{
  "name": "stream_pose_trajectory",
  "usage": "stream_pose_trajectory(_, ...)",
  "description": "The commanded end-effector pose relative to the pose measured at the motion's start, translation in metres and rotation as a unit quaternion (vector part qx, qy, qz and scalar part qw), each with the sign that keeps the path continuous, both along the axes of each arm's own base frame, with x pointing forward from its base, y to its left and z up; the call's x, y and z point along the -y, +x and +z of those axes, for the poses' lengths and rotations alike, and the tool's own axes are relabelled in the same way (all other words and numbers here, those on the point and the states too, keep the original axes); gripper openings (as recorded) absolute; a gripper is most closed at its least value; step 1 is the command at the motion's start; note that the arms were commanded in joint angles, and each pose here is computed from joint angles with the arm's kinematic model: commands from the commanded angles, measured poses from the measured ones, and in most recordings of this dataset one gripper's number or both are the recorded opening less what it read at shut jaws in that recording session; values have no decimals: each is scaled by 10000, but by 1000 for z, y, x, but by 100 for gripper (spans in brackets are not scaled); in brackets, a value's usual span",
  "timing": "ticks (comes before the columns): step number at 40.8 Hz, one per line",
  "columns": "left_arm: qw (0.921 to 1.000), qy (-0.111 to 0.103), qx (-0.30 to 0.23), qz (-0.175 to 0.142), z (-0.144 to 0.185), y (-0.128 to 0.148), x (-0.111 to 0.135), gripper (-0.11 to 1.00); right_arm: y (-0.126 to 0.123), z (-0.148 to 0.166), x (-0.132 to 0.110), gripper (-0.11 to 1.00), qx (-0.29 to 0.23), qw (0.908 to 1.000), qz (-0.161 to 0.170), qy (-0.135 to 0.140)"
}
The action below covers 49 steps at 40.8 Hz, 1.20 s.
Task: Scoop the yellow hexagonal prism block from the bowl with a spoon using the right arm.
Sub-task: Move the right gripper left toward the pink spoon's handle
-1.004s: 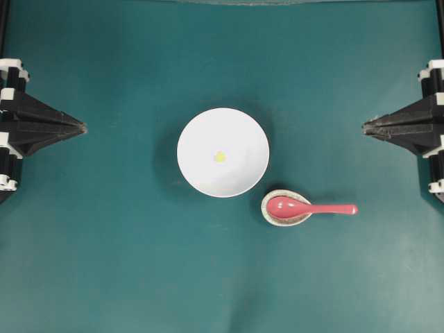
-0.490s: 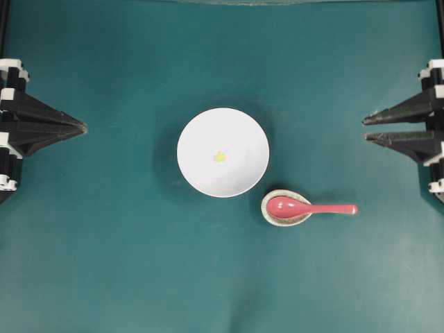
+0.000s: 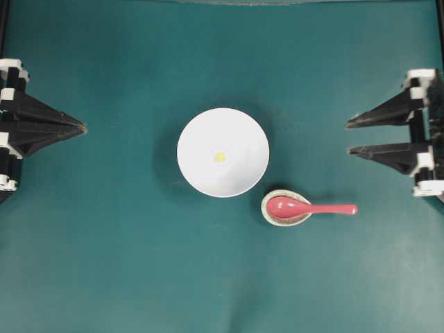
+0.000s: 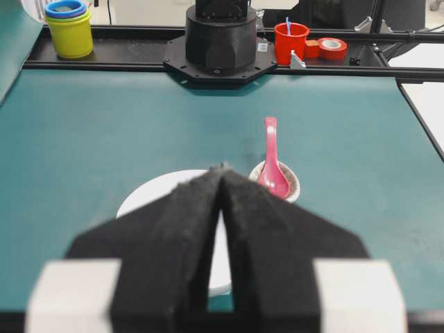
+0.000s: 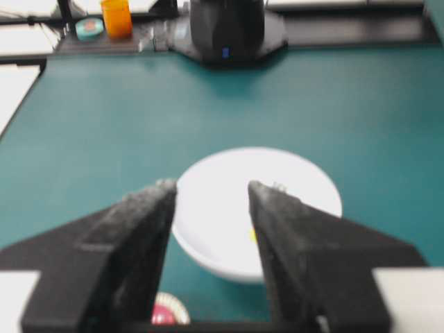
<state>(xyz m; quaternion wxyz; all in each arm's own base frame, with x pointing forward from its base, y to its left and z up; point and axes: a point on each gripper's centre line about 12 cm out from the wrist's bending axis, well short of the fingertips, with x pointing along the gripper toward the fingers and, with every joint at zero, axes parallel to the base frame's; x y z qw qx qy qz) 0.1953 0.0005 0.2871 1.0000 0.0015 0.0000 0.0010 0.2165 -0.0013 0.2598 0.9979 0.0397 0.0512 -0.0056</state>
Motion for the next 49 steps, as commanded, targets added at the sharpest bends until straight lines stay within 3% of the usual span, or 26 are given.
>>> stream_pose_trajectory(1, 9999, 23, 153, -18, 11, 2, 1, 5, 7, -6, -1, 52, -76, 9999, 12, 97)
stream_pose_trajectory(12, 9999, 15, 161, -18, 11, 2, 1, 5, 17, -39, -13, 52, -243, 9991, 222, 262)
stream_pose_trajectory(31, 9995, 15, 307, -20, 14, 2, 1, 5, 13, -96, -25, 52, -396, 9960, 147, 794)
stream_pose_trajectory(49, 9996, 8, 276, -18, 12, 3, 1, 5, 12, -132, -50, 52, -585, 9945, 300, 813)
